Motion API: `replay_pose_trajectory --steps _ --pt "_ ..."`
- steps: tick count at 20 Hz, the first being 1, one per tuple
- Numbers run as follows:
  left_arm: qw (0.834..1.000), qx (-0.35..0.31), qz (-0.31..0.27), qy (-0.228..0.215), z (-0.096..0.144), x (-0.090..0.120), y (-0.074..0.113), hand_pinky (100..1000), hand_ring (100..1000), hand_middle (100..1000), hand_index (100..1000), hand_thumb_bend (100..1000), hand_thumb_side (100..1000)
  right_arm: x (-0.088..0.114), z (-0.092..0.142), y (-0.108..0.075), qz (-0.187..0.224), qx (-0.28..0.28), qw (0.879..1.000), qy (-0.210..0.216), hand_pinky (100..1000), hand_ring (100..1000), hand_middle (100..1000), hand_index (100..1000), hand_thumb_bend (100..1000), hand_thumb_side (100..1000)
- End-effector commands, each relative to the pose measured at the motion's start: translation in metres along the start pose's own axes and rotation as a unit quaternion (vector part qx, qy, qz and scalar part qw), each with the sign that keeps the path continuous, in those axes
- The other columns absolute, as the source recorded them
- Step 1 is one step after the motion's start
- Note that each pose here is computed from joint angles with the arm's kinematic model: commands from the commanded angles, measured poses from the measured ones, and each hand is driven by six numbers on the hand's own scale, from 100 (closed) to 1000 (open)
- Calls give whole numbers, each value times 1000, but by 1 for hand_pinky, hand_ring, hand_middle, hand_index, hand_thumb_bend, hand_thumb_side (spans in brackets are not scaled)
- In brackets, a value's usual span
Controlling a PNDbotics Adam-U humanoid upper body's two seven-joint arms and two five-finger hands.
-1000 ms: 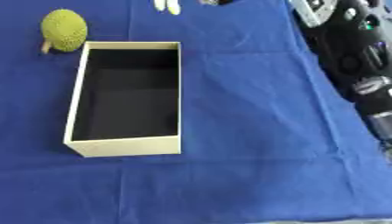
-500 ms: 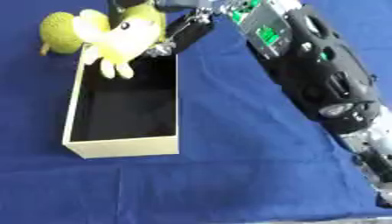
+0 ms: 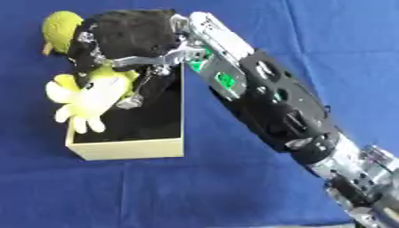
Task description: Pick up objects on the table and place them in the box.
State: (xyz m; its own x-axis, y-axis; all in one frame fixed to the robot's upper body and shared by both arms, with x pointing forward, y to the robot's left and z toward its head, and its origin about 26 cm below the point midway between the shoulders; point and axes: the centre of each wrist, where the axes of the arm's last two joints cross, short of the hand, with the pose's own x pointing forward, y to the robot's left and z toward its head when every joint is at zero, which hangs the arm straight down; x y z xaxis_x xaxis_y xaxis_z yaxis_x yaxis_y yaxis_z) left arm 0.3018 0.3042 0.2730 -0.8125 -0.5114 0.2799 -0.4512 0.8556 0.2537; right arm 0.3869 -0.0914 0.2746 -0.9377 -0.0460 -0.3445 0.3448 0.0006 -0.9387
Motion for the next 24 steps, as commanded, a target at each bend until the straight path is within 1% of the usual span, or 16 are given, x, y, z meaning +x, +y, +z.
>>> replay_pose_trajectory --steps 1,6,8,10,11,13,14,15,16,17,18,20,21,22,24 --pt "1000 0 -8 -16 -6 5 6 759 768 747 886 100 541 -4 2 -4 21 53 998 -27 759 630 389 605 100 172" --pt "1000 -1 -9 -11 -4 4 6 758 768 747 886 100 545 -11 12 4 10 65 998 8 757 635 399 613 100 184" --pt "1000 -1 -10 -9 -3 4 7 758 767 746 886 100 547 -11 14 8 11 73 997 11 758 650 419 629 100 195" --pt "1000 0 -10 -8 -3 3 7 758 767 746 886 100 548 -10 14 12 12 85 996 4 770 678 453 656 100 213" --pt "1000 0 -11 -8 -3 3 7 758 767 746 886 100 548 -9 14 13 14 92 996 -2 779 699 480 677 106 221" --pt "1000 0 -10 -7 -3 3 7 758 767 746 886 100 548 -7 13 15 20 108 994 -18 796 742 542 713 154 237" --pt "1000 0 -10 -7 -3 3 7 758 767 746 886 100 548 -6 13 15 25 117 992 -26 817 789 617 761 196 242" --pt "1000 0 -10 -7 -3 3 7 758 767 746 886 100 548 -5 12 14 29 127 991 -33 829 814 664 793 203 235" --pt "1000 0 -10 -7 -2 3 7 758 767 746 886 100 549 -3 10 14 33 136 989 -39 867 888 776 867 206 202" --pt "1000 0 -10 -6 -2 3 7 758 767 746 886 100 550 -2 9 12 37 144 988 -45 879 914 806 890 207 190" --pt "1000 0 -10 -6 -2 3 6 758 767 746 887 100 551 0 8 10 41 150 987 -50 908 966 847 924 202 171" --pt "1000 -1 -10 -5 -2 3 6 758 767 746 887 100 551 3 7 2 53 157 985 -54 920 977 854 936 224 353" --pt "1000 -1 -9 -4 -2 3 6 758 767 746 887 100 552 3 8 -3 59 159 984 -52 920 978 856 939 243 386" --pt "1000 -2 -9 -4 -1 3 6 758 767 745 887 100 552 3 11 -7 64 160 984 -49 920 980 860 941 278 384" --pt "1000 -2 -9 -3 -1 3 6 759 767 745 887 100 555 2 15 -13 71 157 984 -41 919 978 859 945 301 369"
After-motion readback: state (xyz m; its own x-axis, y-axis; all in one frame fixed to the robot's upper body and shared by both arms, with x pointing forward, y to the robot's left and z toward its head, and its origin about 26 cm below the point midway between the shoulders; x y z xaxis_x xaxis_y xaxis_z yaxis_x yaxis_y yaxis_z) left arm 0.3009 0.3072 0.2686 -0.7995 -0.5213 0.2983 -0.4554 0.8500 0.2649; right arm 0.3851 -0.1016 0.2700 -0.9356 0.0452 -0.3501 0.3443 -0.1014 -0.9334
